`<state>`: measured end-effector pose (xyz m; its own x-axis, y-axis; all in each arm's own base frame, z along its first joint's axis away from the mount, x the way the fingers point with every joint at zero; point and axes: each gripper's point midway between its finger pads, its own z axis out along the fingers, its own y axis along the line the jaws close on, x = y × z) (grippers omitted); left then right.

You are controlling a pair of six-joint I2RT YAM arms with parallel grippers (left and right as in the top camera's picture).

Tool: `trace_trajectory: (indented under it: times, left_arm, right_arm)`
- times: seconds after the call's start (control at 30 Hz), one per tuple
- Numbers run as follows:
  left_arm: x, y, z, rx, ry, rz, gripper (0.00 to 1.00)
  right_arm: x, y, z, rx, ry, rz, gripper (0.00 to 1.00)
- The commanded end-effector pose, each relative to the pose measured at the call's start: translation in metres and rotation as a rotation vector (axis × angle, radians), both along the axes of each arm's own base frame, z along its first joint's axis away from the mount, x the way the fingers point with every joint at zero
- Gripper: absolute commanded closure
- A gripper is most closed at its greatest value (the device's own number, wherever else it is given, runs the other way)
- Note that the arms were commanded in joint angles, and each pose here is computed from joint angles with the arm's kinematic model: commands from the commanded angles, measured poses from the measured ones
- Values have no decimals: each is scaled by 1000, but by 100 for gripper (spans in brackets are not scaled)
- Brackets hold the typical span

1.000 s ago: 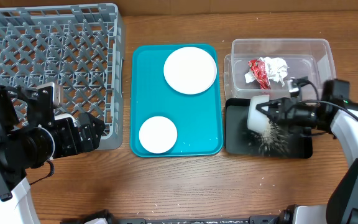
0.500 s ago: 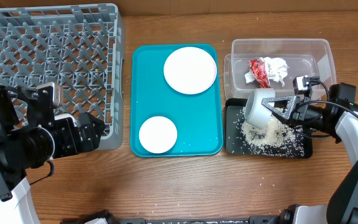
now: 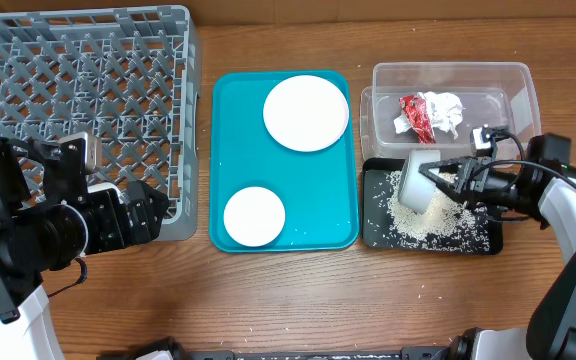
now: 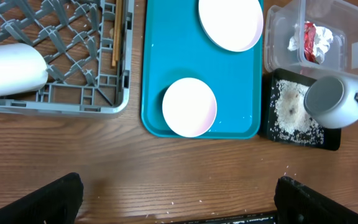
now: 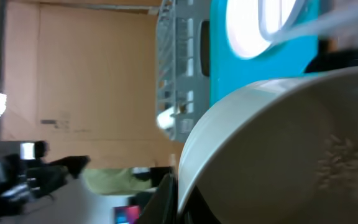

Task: Sort waste into correct bins and load items into the dishwasher
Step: 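Shake the tilted bowl over the black tray and raise it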

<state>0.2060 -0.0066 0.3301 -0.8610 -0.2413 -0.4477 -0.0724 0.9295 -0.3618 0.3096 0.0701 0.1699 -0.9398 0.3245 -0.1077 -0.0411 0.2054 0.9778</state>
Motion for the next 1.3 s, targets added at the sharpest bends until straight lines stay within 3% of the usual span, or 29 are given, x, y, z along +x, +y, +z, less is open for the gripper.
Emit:
trace_trajectory:
  times: [0.0,0.1,0.13,0.23,0.3,0.33,0.4,0.47,0.5,0.53,0.57,0.63,0.7,0.8,0.93,1.13,1.27]
  left_arm:
    - [0,-4,2,-5,-13,-30,0]
    - [0,-4,2,-5,-13,-30,0]
    - [0,-4,2,-5,-13,-30,0]
    - [0,-4,2,-5,-13,-30,0]
    - [0,-4,2,-5,-13,-30,0]
    - [0,-4,2,-5,-12,-30,0]
    - [0,-4,2,-5,-13,-30,0]
    - [0,-4,2,-5,-12,-30,0]
    - [0,-4,2,-5,-12,-30,0]
    - [0,-4,2,-5,-12,-30,0]
    - [0,-4,2,-5,-13,-30,0]
    - [0,-4,2,-5,-12,-30,0]
    - [1,-4,2,-6,-11,-30,0]
    - [1,-4,2,-5,-10,-30,0]
    - [1,-4,1,-6,-8,-30,0]
    - [3,-3,0,-9,0,-30,0]
    - [3,-3,0,-9,0,-30,0]
  right_arm:
    - [-1,2,20,112,-59,11,96]
    - [5,-6,-17,-59,58,-20,96]
    - [3,-4,-15,-21,104,-24,96]
    - [-3,2,1,23,-51,19,96]
    - [2,-3,-19,-53,48,-2,96]
    - [0,0,-7,32,54,1,96]
    - [-9,9,27,176,-101,24,96]
    - [-11,10,12,43,-185,57,96]
    - [-9,8,-4,-31,-152,65,96]
    - [-6,4,-20,-65,-7,43,96]
    - [-7,5,-20,-20,73,28,96]
    - [-13,12,0,46,-42,55,96]
    - [-14,12,-14,-70,-119,91,96]
    - [-6,2,-42,-124,171,18,96]
    - [-13,16,0,-33,75,76,96]
    - [-25,49,75,-191,-215,266,96]
    - [-14,55,61,-360,-104,258,96]
